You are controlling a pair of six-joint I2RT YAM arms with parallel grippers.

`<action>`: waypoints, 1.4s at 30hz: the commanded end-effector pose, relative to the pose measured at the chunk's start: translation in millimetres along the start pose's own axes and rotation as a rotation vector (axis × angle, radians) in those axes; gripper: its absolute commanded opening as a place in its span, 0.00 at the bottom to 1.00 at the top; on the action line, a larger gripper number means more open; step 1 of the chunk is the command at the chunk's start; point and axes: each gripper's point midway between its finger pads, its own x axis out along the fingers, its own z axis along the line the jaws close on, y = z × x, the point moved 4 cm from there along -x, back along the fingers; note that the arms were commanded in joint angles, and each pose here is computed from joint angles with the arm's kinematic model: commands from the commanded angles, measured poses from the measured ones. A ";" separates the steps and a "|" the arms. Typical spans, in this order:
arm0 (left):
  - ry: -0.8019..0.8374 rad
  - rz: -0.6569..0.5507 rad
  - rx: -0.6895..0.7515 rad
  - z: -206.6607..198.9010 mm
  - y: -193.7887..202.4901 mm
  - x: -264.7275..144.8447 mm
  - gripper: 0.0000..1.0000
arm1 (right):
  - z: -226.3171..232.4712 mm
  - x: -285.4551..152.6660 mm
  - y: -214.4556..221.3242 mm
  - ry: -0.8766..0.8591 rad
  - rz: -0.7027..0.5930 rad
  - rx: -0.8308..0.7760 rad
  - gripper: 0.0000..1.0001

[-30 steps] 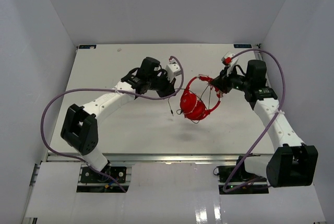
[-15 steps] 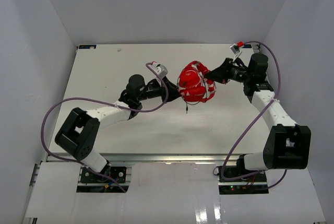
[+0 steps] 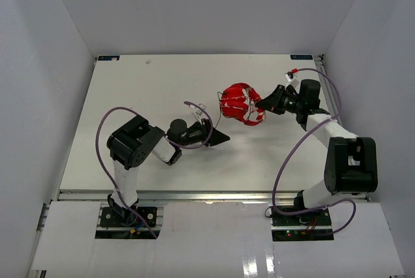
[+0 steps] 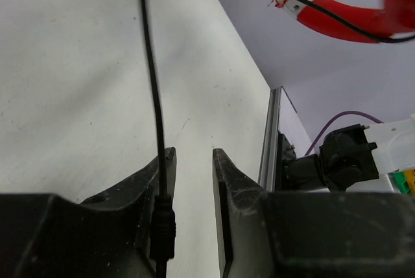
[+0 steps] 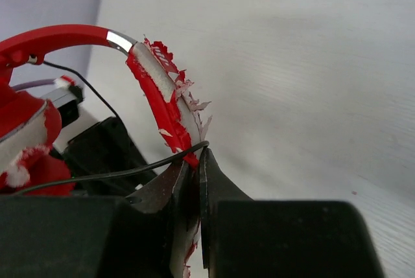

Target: Wrap the headphones

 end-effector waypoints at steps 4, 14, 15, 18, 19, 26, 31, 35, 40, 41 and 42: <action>0.136 -0.181 0.048 -31.2 -16.6 7.4 0.34 | -44.0 25.3 -13.6 0.399 -0.072 -0.088 0.08; 0.017 -0.182 0.016 -16.1 -13.5 11.9 0.37 | -49.8 48.8 6.2 0.617 -0.064 -0.166 0.09; 0.013 -0.180 0.018 -16.9 -14.1 11.2 0.38 | -50.4 50.0 7.4 0.623 -0.064 -0.178 0.13; 0.002 -0.160 0.027 -22.7 -12.9 5.3 0.39 | -57.2 51.4 8.0 0.648 -0.056 -0.214 0.41; 0.006 -0.153 0.035 -27.5 -13.5 2.3 0.39 | -59.5 51.7 7.8 0.656 -0.051 -0.229 0.53; -0.027 -0.041 0.186 -77.9 -24.2 -32.8 0.50 | -52.3 43.3 20.0 0.592 0.095 -0.352 0.95; -0.096 0.009 0.293 -107.7 -35.9 -62.3 0.63 | -46.9 22.0 20.2 0.606 0.190 -0.419 0.96; -0.149 -0.030 0.388 -128.9 -48.4 -92.0 0.75 | -33.9 -3.3 22.4 0.515 0.246 -0.586 0.96; -0.258 -0.066 0.417 -133.9 -49.5 -127.0 0.91 | 11.0 -48.1 -4.6 0.505 0.013 -0.643 0.93; -0.263 -0.076 0.416 -135.1 -48.6 -131.9 0.94 | 19.9 -56.0 -8.8 0.497 -0.027 -0.650 0.92; -0.268 -0.086 0.415 -136.1 -47.6 -136.7 0.96 | 28.7 -64.2 -12.5 0.490 -0.067 -0.657 0.91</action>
